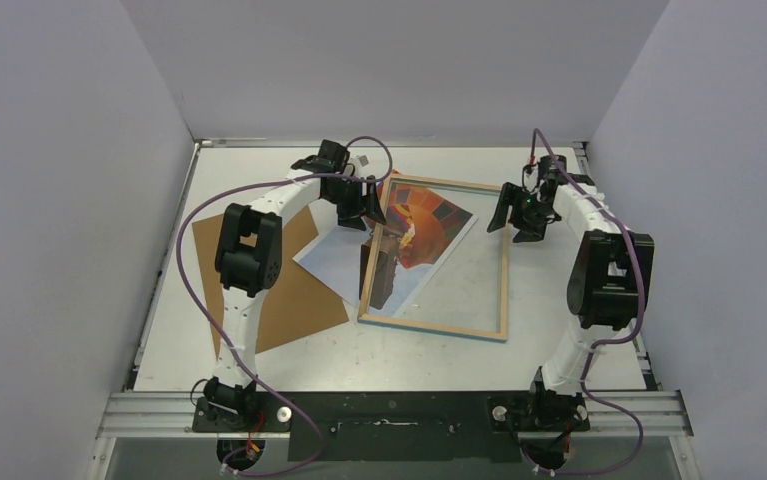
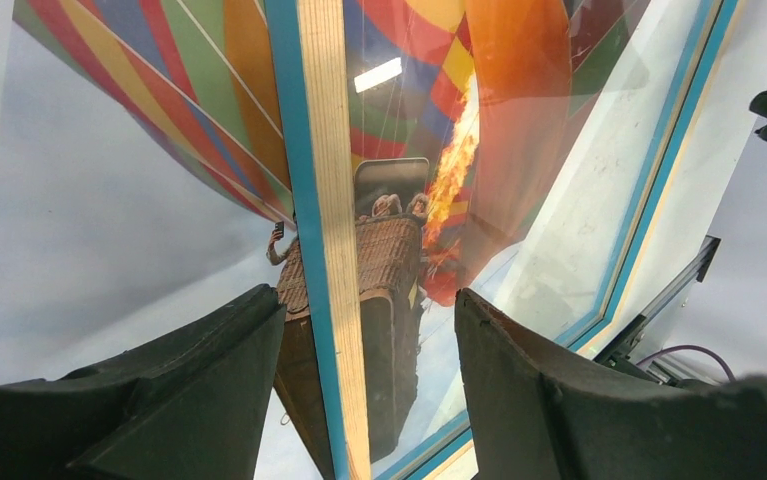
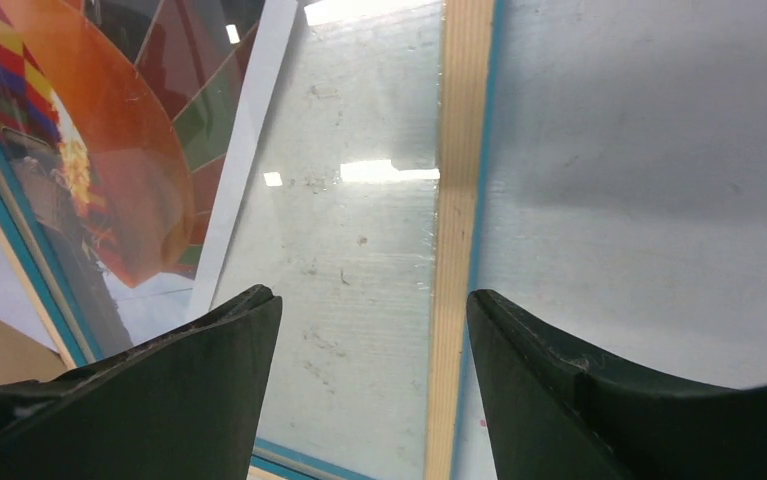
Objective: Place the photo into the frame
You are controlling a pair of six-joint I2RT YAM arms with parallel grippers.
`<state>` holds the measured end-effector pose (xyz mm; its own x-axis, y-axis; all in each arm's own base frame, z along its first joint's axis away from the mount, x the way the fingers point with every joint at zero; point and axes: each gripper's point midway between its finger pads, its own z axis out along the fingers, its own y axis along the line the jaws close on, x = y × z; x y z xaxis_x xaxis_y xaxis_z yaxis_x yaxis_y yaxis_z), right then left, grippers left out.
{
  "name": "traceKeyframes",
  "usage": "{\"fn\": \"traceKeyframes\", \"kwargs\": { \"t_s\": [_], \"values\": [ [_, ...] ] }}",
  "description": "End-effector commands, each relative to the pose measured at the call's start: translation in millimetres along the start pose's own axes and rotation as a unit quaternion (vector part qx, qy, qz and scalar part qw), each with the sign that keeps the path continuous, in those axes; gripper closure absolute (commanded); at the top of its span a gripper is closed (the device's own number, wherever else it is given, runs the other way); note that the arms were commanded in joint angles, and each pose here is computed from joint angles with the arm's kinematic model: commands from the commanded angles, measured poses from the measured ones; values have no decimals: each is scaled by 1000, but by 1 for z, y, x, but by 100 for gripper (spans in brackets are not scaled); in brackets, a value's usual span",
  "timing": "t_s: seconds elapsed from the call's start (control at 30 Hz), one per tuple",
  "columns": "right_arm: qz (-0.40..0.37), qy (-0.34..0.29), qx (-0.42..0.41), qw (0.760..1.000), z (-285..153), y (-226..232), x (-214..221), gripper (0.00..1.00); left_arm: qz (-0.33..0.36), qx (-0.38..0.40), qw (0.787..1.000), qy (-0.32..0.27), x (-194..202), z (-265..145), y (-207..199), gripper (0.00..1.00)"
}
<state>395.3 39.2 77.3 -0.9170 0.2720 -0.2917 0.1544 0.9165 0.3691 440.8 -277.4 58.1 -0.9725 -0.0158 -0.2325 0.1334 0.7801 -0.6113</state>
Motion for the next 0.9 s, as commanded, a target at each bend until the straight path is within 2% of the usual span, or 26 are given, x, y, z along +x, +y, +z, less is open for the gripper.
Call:
{"fn": "traceKeyframes", "kwargs": {
  "t_s": [0.0,0.27,0.47,0.7,0.87],
  "values": [
    [-8,-45,44,998,-25,-4,-17,31,39,13,998,-43,-24,-32,-25,38],
    [7,-35,80,996,-14,-17,-7,29,29,12,999,-31,-17,-25,-22,37],
    [24,-11,80,996,5,-16,8,28,6,-29,999,-37,-10,-17,-17,37],
    [47,-4,64,997,18,-13,16,29,-6,4,1000,-20,-1,-8,-30,37],
    [64,11,49,997,30,-18,18,30,-23,42,999,0,5,-4,-40,43]
  ]
}}
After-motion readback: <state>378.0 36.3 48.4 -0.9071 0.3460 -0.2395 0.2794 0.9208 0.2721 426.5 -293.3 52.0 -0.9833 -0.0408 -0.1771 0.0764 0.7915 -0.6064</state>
